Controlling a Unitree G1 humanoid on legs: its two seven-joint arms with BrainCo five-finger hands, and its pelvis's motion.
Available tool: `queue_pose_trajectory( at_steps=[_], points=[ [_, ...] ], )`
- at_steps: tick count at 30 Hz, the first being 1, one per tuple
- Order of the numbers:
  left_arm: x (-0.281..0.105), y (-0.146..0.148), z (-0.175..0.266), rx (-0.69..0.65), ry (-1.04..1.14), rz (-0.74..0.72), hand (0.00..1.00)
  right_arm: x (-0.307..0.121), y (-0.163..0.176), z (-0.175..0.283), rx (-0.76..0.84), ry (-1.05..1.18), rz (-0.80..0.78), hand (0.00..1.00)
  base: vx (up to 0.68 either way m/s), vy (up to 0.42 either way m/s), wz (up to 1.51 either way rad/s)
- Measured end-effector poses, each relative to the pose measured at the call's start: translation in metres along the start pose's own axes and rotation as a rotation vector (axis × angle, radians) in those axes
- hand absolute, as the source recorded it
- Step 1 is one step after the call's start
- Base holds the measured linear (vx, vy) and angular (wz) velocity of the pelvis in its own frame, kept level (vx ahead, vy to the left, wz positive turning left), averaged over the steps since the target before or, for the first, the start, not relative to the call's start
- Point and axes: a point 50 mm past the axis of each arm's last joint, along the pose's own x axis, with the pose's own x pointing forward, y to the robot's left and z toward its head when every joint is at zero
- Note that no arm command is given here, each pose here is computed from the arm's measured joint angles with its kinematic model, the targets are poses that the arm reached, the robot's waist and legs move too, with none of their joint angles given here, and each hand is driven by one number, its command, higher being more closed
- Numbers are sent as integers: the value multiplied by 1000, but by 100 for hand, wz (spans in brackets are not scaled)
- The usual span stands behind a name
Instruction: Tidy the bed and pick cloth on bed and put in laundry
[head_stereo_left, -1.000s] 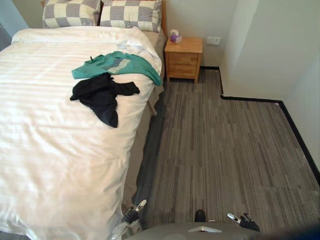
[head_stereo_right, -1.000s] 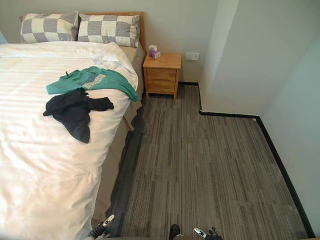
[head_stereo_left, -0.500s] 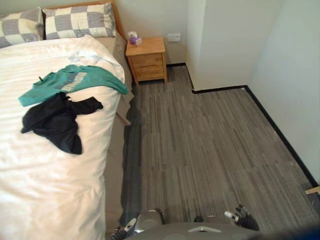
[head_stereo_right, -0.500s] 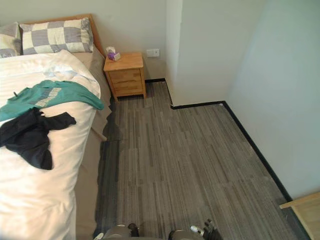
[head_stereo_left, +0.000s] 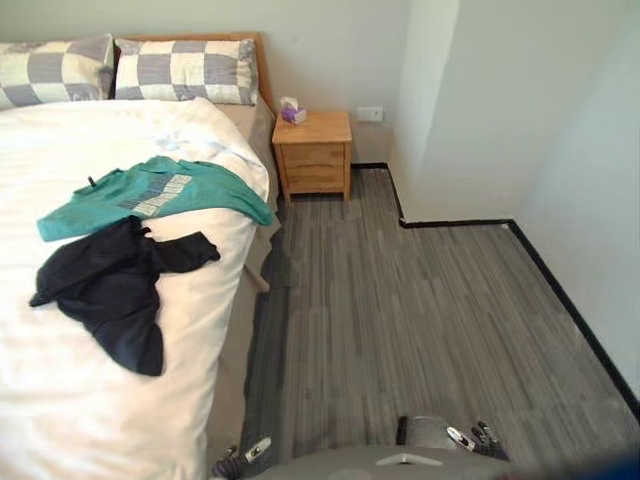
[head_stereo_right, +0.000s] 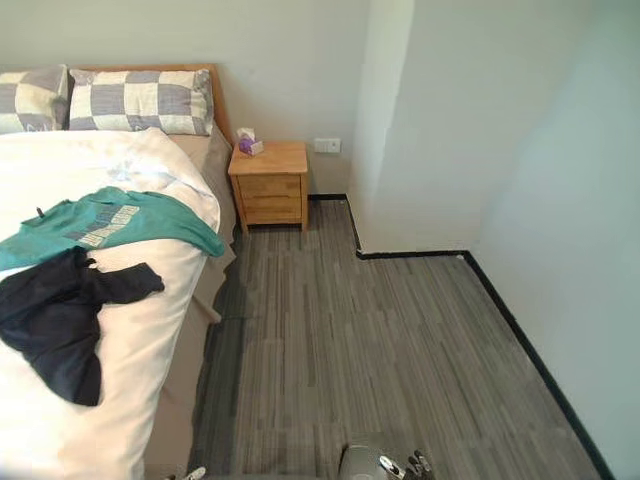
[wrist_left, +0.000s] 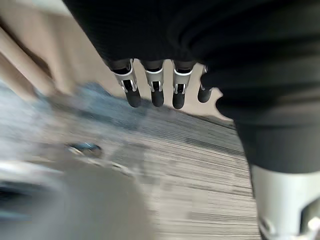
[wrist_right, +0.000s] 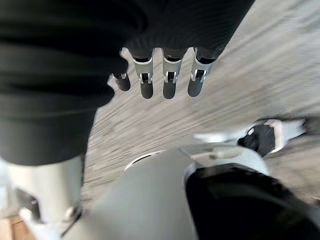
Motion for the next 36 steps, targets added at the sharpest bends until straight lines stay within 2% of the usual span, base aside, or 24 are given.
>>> queue_pose_trajectory(
  at_steps=[4,7,9,14,18,26,32,36],
  points=[
    [2,-26,6,-65,-24,-34,0,0,-1,1,27,-11,0,0,691,-247,55],
    [3,-40,9,-53,-38,-65,0,3,-3,9,27,-39,-19,0,668,-270,34],
    [0,-39,0,-44,-24,-56,0,2,-7,7,9,-33,-28,0,596,-363,28],
    [-2,-43,6,-148,-93,-41,0,9,-15,27,-63,-78,-32,0,615,-172,-20],
    [-4,-31,32,-111,-246,-34,0,16,4,35,-125,-85,50,0,629,-35,-42],
    [-2,-36,45,-12,-267,-50,0,27,66,48,-107,-70,264,0,690,144,18],
    [2,-29,32,146,-169,-31,0,33,49,42,-123,29,181,0,480,98,33],
    [4,-29,24,157,-97,-49,0,33,38,43,-153,33,138,0,343,-35,51]
  ],
)
